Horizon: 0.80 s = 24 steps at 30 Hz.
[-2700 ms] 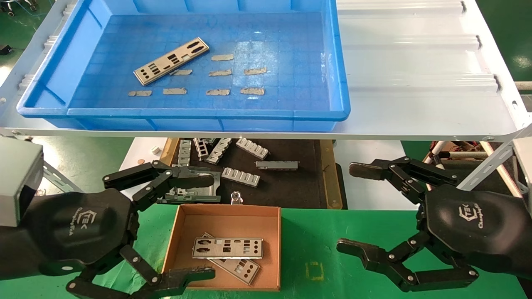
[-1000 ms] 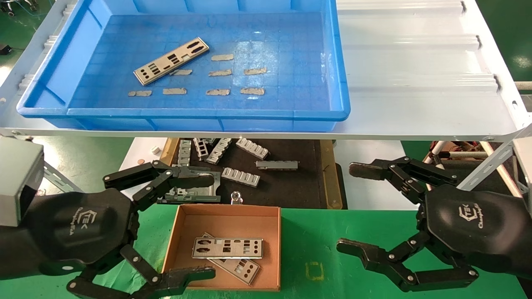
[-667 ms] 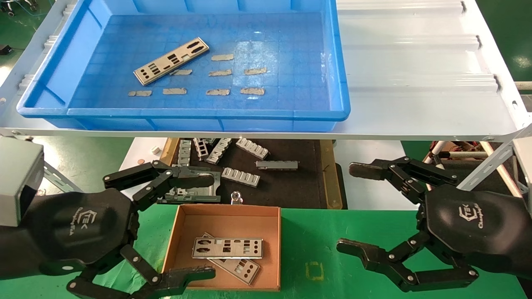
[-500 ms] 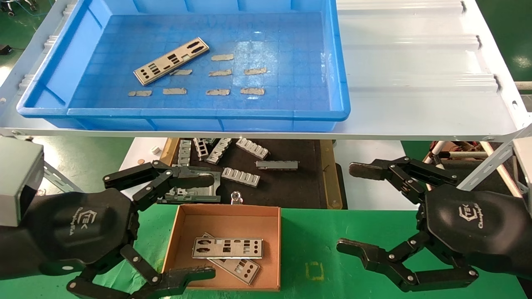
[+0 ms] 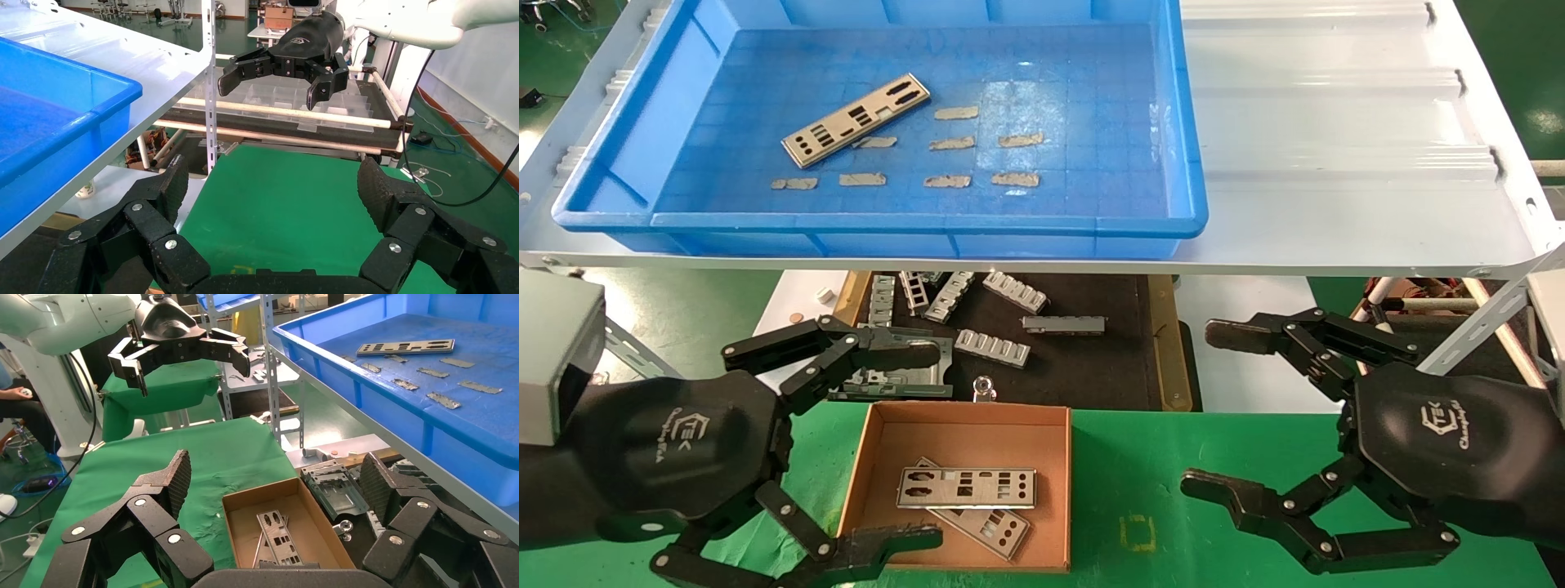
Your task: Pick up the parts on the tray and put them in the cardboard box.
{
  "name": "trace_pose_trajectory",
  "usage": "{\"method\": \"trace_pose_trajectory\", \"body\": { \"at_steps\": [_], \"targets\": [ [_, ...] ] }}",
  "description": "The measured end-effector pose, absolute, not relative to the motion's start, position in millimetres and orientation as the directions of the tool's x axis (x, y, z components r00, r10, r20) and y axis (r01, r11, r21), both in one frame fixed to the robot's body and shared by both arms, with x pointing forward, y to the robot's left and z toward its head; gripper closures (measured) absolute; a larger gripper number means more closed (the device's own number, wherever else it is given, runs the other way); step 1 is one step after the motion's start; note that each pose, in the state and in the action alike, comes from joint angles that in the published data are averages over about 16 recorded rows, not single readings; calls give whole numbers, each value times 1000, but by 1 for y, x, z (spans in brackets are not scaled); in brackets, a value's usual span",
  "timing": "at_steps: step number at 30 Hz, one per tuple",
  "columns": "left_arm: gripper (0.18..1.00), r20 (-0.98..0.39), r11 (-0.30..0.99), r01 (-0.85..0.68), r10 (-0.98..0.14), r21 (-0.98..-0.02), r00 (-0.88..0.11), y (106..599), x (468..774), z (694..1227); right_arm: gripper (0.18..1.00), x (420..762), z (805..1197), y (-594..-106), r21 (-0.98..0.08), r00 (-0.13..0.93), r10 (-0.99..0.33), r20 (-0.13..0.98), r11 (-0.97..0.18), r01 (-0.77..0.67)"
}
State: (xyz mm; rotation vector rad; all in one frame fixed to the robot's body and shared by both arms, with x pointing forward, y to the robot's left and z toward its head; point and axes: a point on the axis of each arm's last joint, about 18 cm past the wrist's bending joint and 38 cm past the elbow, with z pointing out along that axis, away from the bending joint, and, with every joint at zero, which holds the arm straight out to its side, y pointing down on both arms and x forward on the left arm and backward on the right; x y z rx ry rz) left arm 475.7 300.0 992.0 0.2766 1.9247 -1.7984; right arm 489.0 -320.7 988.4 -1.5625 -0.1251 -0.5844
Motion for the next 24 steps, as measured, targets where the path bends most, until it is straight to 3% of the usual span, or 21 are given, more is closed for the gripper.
{"method": "trace_pose_trajectory", "body": {
  "at_steps": [24],
  "targets": [
    [184,-477,112,464,-179,-879,-860,300,476,992,178,489,988,-321,-900,859,-271,434,-96,424]
  ]
}}
